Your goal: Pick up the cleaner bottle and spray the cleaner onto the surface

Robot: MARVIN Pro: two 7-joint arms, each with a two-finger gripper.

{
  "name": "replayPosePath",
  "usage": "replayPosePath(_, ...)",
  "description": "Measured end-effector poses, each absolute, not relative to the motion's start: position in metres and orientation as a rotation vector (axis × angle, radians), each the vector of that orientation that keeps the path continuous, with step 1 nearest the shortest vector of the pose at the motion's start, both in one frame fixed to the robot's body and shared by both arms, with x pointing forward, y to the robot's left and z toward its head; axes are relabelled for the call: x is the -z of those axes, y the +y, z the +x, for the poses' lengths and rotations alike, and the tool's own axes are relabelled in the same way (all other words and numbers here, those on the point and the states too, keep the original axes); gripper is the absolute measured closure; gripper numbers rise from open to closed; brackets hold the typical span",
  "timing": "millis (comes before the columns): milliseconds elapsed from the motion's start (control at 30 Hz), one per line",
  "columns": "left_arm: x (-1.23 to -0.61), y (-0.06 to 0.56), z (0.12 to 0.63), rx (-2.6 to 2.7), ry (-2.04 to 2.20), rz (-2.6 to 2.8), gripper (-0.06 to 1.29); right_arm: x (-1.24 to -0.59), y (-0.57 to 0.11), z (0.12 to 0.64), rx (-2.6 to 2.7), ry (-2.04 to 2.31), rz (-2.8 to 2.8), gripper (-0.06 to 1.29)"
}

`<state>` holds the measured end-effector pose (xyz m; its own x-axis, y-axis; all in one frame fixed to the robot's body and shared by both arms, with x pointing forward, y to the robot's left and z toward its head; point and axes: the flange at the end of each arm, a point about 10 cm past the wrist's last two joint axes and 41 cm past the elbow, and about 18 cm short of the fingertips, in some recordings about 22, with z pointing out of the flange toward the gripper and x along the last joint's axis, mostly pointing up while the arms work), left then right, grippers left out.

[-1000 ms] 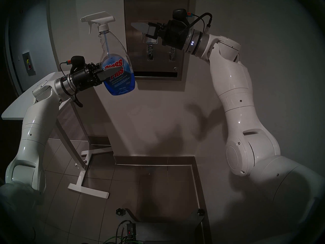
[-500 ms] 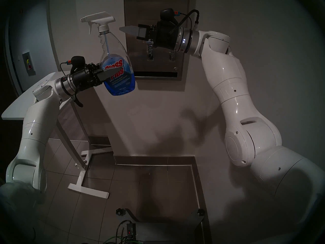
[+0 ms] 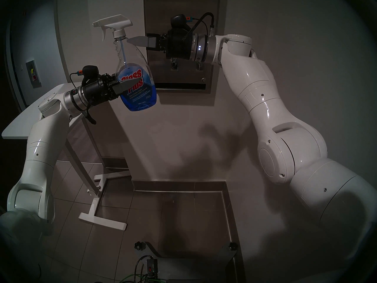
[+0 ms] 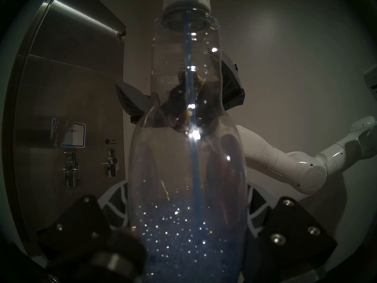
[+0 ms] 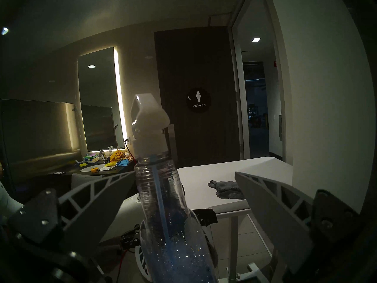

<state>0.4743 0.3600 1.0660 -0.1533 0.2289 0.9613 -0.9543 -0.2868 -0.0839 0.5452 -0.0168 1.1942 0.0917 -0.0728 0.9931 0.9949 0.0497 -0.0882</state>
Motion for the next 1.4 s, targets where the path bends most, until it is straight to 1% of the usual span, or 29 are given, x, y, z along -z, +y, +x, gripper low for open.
replayPosePath(500, -1.065, 0.361, 0.477, -1.610, -0.958, 1.155, 0.58, -1.196, -0.002, 0.550, 1.088, -1.161, -1.183, -0.02)
replayPosePath(1400, -1.068, 0.358, 0.476, -1.600, -0.993, 1.130, 0.58, -1.188, 0.006, 0.546, 1.022, -1.214, -1.195, -0.02)
